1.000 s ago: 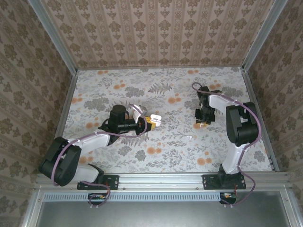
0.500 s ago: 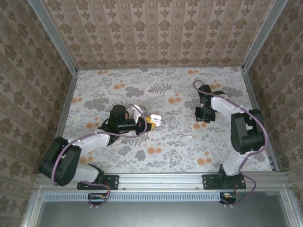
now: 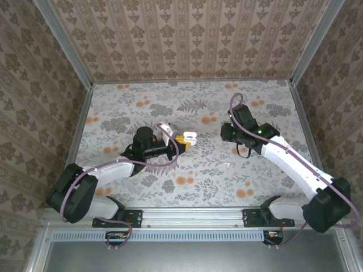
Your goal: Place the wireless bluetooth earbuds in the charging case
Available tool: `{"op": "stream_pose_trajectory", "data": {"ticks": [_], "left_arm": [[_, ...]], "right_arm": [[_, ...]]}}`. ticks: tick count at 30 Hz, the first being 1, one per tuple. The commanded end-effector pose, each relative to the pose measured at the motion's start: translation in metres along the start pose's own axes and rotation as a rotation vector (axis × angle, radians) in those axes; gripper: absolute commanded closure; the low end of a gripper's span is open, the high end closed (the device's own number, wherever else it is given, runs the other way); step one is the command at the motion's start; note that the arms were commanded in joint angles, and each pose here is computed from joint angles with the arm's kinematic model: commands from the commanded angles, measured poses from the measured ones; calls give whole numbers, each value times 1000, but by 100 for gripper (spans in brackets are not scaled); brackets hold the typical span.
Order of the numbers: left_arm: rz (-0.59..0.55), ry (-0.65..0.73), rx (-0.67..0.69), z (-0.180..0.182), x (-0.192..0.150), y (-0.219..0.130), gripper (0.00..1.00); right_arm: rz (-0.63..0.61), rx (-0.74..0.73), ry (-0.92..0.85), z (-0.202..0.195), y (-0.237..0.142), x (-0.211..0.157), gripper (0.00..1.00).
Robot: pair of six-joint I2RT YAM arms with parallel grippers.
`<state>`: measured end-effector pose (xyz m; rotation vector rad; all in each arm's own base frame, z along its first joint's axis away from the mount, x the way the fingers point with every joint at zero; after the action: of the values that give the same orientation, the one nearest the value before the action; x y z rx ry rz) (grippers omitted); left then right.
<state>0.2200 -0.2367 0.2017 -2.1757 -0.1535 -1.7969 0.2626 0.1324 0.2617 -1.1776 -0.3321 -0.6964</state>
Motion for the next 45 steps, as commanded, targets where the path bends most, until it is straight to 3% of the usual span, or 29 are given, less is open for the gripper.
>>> {"op": "stream_pose_trajectory", "data": {"ticks": [1,10,23,45], "left_arm": [[-108,24,82,2,14,2,100],[-160,48,73,-4,24,7,100],[-189,50,43,-9,29,13,100],[-221,61,38,-15,40,7,100]], "right_arm": [[-114,75,49,18,-13,7,79],[-217,266,38,62,-40,-1,79],[-219,447,77,101,-33,-10,79],[-157,389,59,100,4,-32,80]]}}
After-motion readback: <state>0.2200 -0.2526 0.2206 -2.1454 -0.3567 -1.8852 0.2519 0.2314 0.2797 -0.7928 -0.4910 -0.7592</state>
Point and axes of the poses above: each hand's point on the last joint's axis, 136 mm out from that joint toward the fingers, its own y axis out along the fingers, its own z axis along the line the jaws close on, x = y × z, the point moved 8 cm from there along -y, back along the fingers, and after that the axes turned 6 degrees about y, right-handed, at the moved point
